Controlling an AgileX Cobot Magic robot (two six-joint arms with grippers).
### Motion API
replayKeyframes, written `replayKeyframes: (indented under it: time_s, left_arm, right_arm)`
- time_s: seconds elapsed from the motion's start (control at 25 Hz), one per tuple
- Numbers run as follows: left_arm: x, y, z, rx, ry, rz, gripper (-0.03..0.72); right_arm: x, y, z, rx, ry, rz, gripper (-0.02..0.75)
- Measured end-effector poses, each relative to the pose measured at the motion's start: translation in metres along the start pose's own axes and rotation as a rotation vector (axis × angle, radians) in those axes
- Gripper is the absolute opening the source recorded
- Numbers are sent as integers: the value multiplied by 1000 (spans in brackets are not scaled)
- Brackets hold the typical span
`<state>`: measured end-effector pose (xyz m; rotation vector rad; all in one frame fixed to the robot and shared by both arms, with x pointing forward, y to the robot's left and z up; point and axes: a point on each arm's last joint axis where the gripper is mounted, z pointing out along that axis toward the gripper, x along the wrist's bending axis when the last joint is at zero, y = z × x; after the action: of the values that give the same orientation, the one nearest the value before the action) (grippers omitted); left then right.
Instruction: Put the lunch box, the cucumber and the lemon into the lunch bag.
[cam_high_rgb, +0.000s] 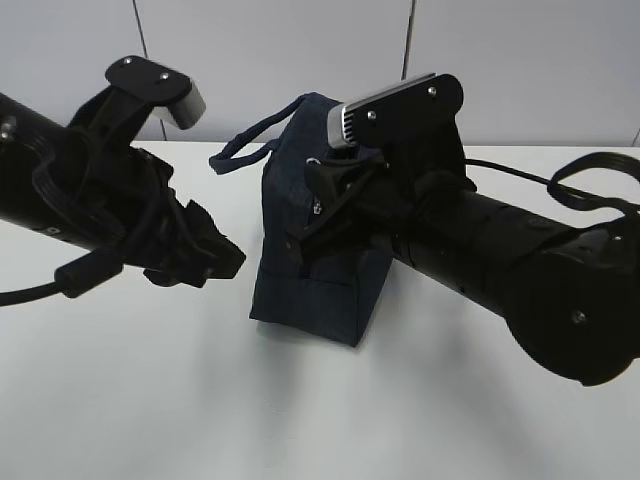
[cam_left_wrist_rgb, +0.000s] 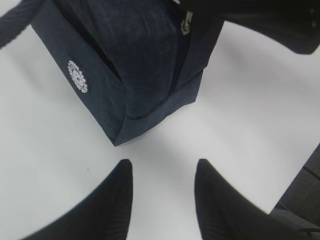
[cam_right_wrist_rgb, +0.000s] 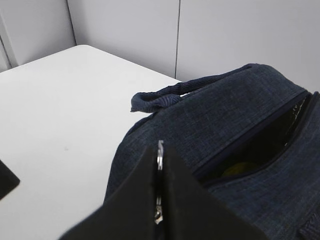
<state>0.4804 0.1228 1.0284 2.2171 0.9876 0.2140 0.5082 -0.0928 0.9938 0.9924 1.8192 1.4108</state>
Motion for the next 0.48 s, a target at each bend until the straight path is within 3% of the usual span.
replayKeyframes:
  time_s: [0.48]
  left_arm:
    - [12,-4,40,-14,68,-1,328]
  right_arm:
    - [-4,1,1,13,-48,86,0]
